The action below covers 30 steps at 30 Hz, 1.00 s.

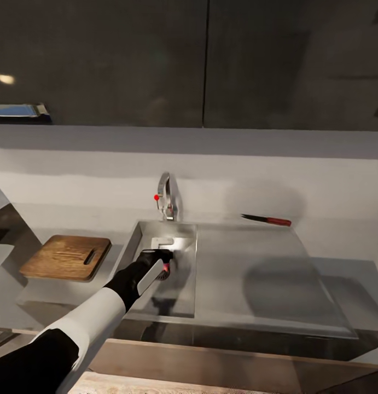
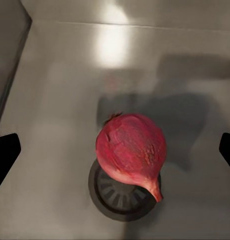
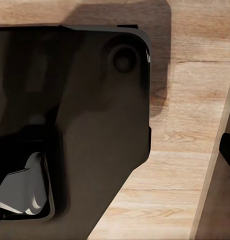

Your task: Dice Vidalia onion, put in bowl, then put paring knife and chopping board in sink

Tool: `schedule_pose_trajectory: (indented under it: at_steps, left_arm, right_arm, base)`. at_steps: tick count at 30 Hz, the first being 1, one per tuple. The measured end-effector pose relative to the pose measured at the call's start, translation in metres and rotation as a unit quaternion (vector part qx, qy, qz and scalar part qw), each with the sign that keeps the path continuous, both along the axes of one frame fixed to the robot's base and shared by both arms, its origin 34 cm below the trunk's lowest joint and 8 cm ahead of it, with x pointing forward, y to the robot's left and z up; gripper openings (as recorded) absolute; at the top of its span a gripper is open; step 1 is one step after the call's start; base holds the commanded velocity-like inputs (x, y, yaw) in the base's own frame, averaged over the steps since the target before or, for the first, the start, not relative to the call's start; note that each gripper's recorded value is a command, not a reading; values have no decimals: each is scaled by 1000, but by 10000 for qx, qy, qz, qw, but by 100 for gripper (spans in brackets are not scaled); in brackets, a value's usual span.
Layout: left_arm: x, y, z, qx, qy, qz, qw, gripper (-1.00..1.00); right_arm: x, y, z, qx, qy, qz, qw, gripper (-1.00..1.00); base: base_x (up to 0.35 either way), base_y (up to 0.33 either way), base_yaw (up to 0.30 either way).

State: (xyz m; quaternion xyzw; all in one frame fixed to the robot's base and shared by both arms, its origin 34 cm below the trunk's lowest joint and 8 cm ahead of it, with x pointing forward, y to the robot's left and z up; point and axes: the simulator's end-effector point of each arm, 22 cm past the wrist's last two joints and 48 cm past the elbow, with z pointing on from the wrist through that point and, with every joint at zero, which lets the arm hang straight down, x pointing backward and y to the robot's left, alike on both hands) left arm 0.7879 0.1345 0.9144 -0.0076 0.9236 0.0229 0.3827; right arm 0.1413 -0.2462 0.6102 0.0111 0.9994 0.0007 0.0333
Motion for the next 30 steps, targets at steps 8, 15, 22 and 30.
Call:
schedule_pose_trajectory:
  at_steps: [8, 15, 22, 30]
  left_arm:
    - [-2, 0, -10, 8, 75, -2, 10000, 100]
    - [-3, 0, -17, 10, 137, -3, 9999, 100]
    - [-5, 1, -25, 11, 198, -1, 9998, 100]
    - [-8, 3, -35, 38, 286, 13, 9996, 100]
  right_arm:
    - [-5, 0, 0, 1, 60, 0, 10000, 100]
    - [-9, 0, -1, 0, 117, 0, 9999, 100]
    - [-14, 0, -1, -1, 171, 0, 9999, 100]
    - [-17, 0, -1, -1, 213, 0, 9998, 100]
  base:
    - [0, 0, 0]
    - [4, 0, 0]
    - [123, -29, 0]
    - [26, -11, 0]
